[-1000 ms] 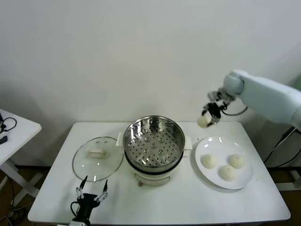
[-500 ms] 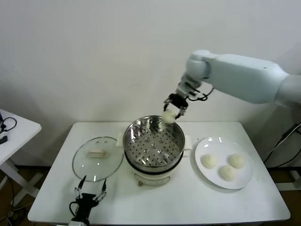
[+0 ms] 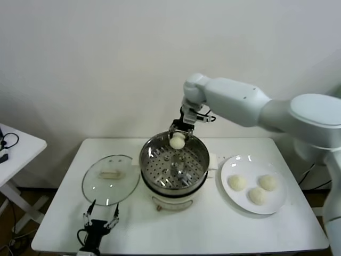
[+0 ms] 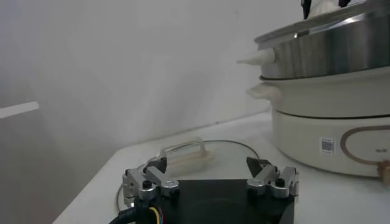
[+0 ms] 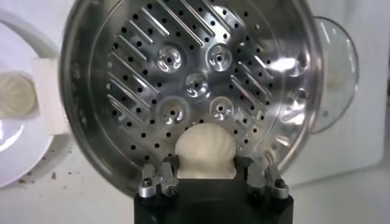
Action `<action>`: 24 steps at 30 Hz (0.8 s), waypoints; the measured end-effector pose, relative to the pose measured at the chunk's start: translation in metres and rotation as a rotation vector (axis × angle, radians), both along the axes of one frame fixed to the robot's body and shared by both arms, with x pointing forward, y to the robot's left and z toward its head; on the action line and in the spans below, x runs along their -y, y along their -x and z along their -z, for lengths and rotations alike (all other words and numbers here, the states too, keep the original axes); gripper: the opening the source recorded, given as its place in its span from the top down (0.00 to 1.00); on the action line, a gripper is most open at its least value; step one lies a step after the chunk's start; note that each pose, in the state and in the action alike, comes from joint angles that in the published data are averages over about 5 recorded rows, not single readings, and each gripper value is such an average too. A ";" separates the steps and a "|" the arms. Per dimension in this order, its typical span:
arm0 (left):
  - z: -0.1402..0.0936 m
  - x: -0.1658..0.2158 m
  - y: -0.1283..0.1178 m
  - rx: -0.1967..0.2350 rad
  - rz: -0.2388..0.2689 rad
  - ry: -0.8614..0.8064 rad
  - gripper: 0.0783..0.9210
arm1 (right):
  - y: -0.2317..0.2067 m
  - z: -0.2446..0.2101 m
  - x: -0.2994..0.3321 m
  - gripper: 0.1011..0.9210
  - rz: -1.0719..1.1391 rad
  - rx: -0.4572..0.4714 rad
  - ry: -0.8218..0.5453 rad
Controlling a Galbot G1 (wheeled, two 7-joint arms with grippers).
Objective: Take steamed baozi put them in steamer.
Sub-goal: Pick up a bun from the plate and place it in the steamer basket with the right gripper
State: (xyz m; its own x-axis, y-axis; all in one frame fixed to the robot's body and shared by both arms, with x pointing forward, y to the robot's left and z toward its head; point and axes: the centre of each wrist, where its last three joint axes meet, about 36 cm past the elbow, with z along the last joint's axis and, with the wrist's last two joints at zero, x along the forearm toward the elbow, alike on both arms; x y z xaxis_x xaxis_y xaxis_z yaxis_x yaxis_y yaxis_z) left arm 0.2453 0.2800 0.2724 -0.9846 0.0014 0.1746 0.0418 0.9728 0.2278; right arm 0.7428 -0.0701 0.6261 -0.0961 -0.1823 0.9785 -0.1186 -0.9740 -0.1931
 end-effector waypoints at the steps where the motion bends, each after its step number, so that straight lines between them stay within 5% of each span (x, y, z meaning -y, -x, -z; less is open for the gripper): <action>1: 0.000 0.000 0.000 0.000 0.000 0.000 0.12 | -0.001 0.004 -0.002 0.37 -0.004 -0.002 0.004; 14: 0.002 -0.001 0.000 0.003 -0.001 -0.003 0.12 | -0.013 0.027 -0.013 0.34 0.014 -0.001 0.023; 19: 0.002 -0.003 0.000 0.004 -0.002 -0.006 0.12 | -0.016 0.024 -0.014 0.17 0.029 -0.004 0.017; 24: 0.001 -0.003 0.000 0.005 0.002 -0.009 0.12 | -0.018 0.009 -0.009 0.12 0.045 -0.015 -0.002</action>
State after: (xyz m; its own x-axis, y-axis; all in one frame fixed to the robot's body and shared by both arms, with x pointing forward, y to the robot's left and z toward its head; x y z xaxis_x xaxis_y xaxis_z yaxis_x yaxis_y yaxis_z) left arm 0.2450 0.2827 0.2716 -0.9855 0.0015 0.1694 0.0422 0.9706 0.2368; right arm 0.7608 -0.0610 0.6174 -0.0891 -0.1803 0.9796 -0.1650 -0.9672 -0.1930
